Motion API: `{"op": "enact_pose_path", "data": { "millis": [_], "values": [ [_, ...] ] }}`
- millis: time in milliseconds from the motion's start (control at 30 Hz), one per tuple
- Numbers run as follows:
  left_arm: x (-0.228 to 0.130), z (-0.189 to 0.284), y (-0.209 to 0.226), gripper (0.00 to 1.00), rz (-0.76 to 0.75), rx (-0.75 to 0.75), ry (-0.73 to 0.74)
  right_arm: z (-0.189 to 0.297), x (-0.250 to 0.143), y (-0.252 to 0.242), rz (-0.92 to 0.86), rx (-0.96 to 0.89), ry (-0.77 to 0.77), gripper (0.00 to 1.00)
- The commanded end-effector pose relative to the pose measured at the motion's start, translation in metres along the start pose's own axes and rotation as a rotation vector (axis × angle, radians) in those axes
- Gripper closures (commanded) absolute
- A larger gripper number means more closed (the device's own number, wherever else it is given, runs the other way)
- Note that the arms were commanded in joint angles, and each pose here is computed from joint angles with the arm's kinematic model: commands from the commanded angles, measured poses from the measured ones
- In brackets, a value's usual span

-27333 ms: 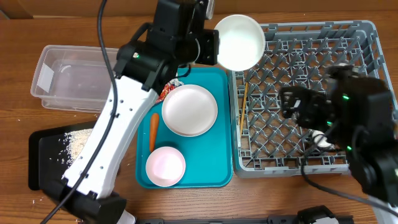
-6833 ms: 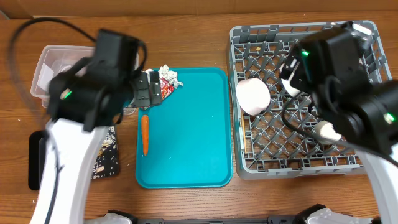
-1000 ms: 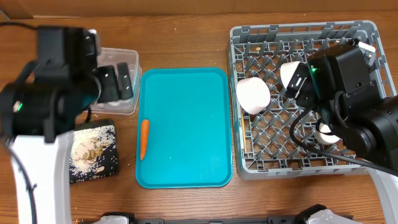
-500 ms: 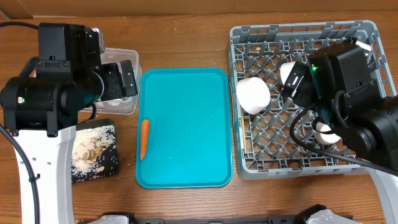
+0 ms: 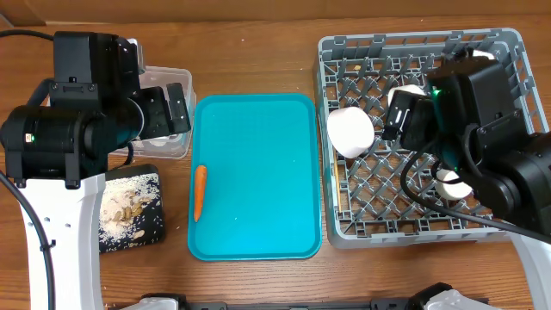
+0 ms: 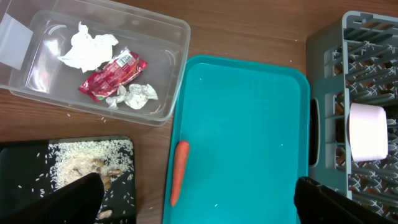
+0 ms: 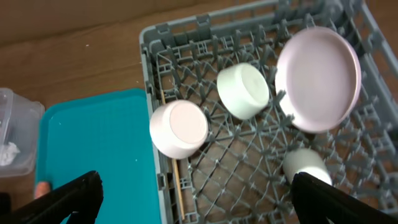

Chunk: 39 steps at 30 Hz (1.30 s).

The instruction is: Sort waste into correct bins and load items into the dishwasher

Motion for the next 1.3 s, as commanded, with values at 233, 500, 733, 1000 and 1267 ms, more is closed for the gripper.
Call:
{"op": "enact_pose_path", "data": {
  "millis": [233,500,733,1000,1267],
  "values": [
    [0.001,-0.002,-0.002,0.00,0.010,-0.015,0.003,0.018,0.073,0.012,0.114,0.110,-0.320,0.00],
    [0.001,-0.002,-0.002,0.00,0.010,-0.015,0.003,0.048,0.082,0.031,0.255,0.451,-0.600,0.00],
    [0.001,-0.002,-0.002,0.00,0.010,-0.015,0.003,0.008,-0.005,-0.009,0.208,0.417,-0.499,0.00],
    [0.001,-0.002,-0.002,0.00,0.010,-0.015,0.003,-0.042,-0.084,-0.051,0.000,0.358,-0.492,0.00],
    [0.001,-0.002,-0.002,0.00,0.010,-0.015,0.003,-0.102,-0.135,-0.064,-0.099,0.391,-0.549,0.00]
  ]
}}
Point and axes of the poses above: each gripper's point midway between its finger pads, its own z axis back along the fingers, its own y axis along the line the jaws close on, x = y × z, the point moved 1 cm from there along z, back along the fingers, and after that the axes turned 4 degrees about -z, right-handed, at the moved point
